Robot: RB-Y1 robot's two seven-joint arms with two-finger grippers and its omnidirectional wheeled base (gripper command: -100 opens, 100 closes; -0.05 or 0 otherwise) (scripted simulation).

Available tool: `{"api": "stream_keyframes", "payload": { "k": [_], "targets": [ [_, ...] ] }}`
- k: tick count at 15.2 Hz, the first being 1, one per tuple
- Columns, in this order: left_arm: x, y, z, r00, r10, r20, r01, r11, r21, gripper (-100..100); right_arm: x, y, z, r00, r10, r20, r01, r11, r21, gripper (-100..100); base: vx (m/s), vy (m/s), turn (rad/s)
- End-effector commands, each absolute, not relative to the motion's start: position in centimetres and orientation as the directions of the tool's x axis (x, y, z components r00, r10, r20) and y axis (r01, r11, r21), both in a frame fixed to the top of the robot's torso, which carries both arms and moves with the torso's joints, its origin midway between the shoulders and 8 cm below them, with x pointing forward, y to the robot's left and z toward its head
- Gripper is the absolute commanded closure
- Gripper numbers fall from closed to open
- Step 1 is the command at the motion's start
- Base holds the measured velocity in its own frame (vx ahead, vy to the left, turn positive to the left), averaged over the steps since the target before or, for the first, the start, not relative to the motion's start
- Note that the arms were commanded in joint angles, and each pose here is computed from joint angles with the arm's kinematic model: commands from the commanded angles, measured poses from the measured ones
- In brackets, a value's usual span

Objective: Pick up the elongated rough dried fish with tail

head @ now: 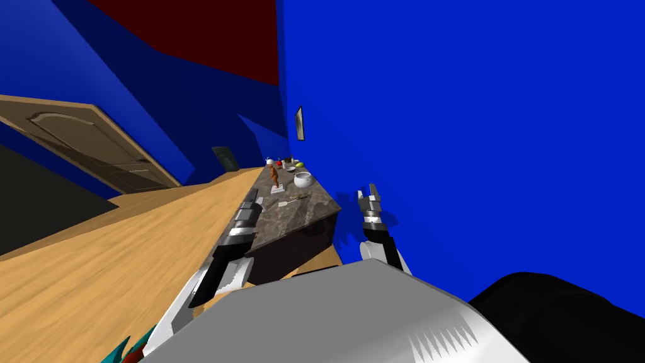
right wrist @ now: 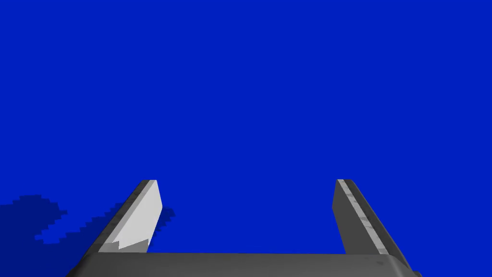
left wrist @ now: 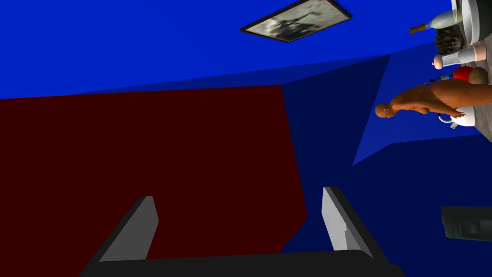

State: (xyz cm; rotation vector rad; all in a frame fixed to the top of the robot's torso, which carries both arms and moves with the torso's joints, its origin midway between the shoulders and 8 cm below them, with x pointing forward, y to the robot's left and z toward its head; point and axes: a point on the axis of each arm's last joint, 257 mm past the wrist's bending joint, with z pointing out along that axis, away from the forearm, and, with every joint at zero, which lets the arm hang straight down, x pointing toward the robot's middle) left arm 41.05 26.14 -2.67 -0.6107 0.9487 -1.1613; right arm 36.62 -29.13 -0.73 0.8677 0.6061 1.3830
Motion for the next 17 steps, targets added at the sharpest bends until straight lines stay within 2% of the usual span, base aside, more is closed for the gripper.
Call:
{"api": "stream_keyframes", "payload": {
  "k": [1,14,17],
  "targets": [
    [42.7,26.8,-4.2,0.072,-0.948,-0.308,0.443,0.308,-0.842,-100,36.6,-29.1,-0.7,0.12,0.985,0.12,-0.58,-0.028,0.814,0,-0.081,0.0,-0.216],
    [49.7,31.5,-12.5,0.025,-0.951,-0.308,0.201,0.307,-0.93,-100,36.6,-29.1,-0.7,0.121,0.985,0.12,-0.58,-0.028,0.814,0,-0.058,0.001,-0.191],
    [50.9,32.8,-13.3,0.03,-0.952,-0.304,0.159,0.305,-0.939,-100,36.6,-29.1,-0.7,0.121,0.985,0.12,-0.579,-0.028,0.814,0,-0.027,-0.001,-0.066]
  ]
}}
